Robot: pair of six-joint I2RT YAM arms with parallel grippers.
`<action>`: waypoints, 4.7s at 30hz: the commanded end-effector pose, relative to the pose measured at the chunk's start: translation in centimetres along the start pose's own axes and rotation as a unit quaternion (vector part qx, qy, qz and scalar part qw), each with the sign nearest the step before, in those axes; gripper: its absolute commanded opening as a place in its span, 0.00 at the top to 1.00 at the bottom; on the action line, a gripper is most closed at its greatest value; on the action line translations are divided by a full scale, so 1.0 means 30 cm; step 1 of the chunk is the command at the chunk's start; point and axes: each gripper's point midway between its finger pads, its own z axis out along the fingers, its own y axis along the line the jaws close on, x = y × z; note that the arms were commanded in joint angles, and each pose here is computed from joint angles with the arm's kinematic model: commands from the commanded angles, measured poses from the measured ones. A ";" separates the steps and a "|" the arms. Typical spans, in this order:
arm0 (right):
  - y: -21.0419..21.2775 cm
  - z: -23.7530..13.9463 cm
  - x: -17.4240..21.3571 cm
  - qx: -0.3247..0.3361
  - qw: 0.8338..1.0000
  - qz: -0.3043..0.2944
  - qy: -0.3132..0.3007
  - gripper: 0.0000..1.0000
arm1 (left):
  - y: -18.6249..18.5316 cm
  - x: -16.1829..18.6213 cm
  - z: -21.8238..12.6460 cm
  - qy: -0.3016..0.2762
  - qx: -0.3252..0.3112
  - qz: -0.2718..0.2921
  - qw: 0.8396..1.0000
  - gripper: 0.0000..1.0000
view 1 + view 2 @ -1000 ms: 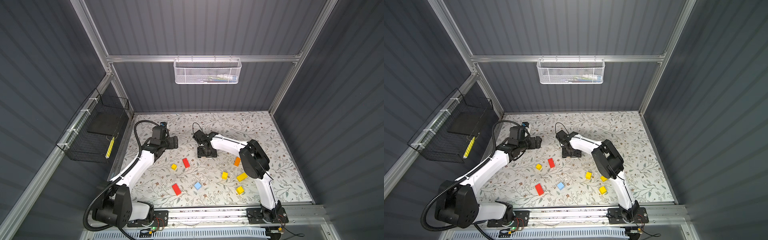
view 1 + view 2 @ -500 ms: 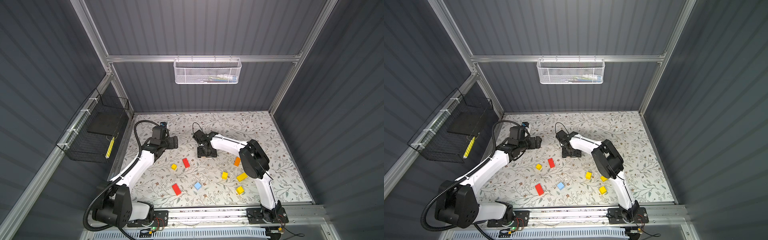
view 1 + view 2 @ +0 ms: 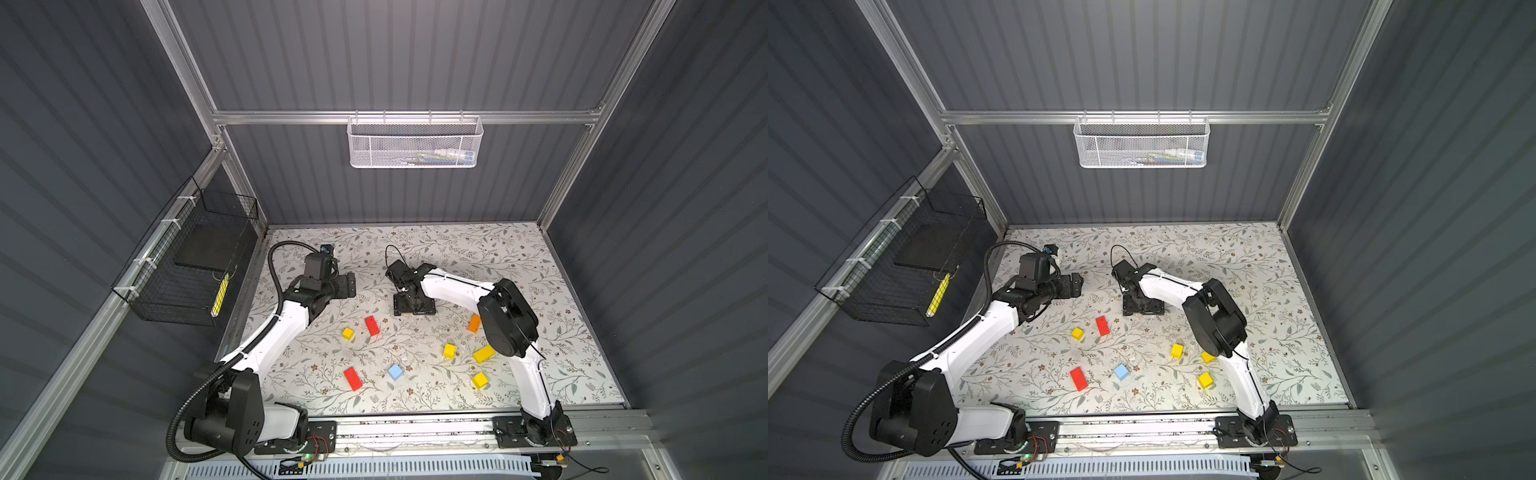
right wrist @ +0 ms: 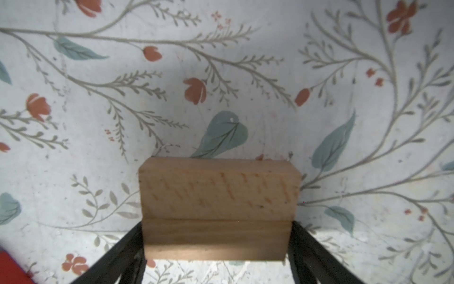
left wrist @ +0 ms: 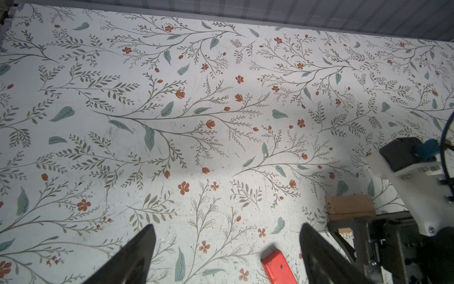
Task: Build the wood block tower
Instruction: 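Lower the held block onto the second wooden block with the right gripper, then open the right gripper and lift it away from the wooden stack, then move the left gripper over the red block while the right gripper withdraws, then lower the left gripper and close it on the red block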
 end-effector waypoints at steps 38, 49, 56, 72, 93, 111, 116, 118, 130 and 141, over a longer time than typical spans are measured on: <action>-0.015 -0.199 -0.051 -0.023 0.999 0.002 -0.041 0.01 | 0.004 0.013 -0.007 -0.001 -0.005 0.008 1.000 0.08; -0.103 -0.431 -0.068 -0.051 0.990 0.021 -0.130 0.01 | -0.023 0.008 -0.014 0.000 0.017 0.003 1.000 0.08; -0.158 -0.497 -0.063 -0.082 0.980 0.030 -0.180 0.01 | -0.047 0.021 -0.010 0.016 0.031 -0.007 0.999 0.10; -0.323 -0.491 -0.036 -0.086 0.967 0.072 -0.230 0.01 | -0.164 0.126 -0.033 0.115 0.012 0.004 0.993 0.14; -0.506 -0.516 0.009 -0.104 0.944 0.098 -0.297 0.08 | -0.278 0.388 0.062 0.270 -0.082 -0.015 0.959 0.19; -0.541 -0.468 0.045 -0.101 0.946 0.112 -0.288 0.08 | -0.326 0.448 0.131 0.299 -0.061 -0.050 0.951 0.30; -0.550 -0.454 0.056 -0.099 0.947 0.116 -0.283 0.08 | -0.312 0.478 0.135 0.311 -0.071 -0.050 0.946 0.32; -0.549 -0.450 0.058 -0.099 0.947 0.117 -0.281 0.08 | -0.304 0.493 0.138 0.318 -0.077 -0.048 0.944 0.33; -0.537 -0.423 0.062 -0.103 0.951 0.117 -0.268 0.08 | -0.266 0.532 0.163 0.325 -0.104 -0.037 0.939 0.46; -0.534 -0.417 0.062 -0.102 0.952 0.118 -0.262 0.09 | -0.257 0.550 0.176 0.327 -0.110 -0.035 0.938 0.55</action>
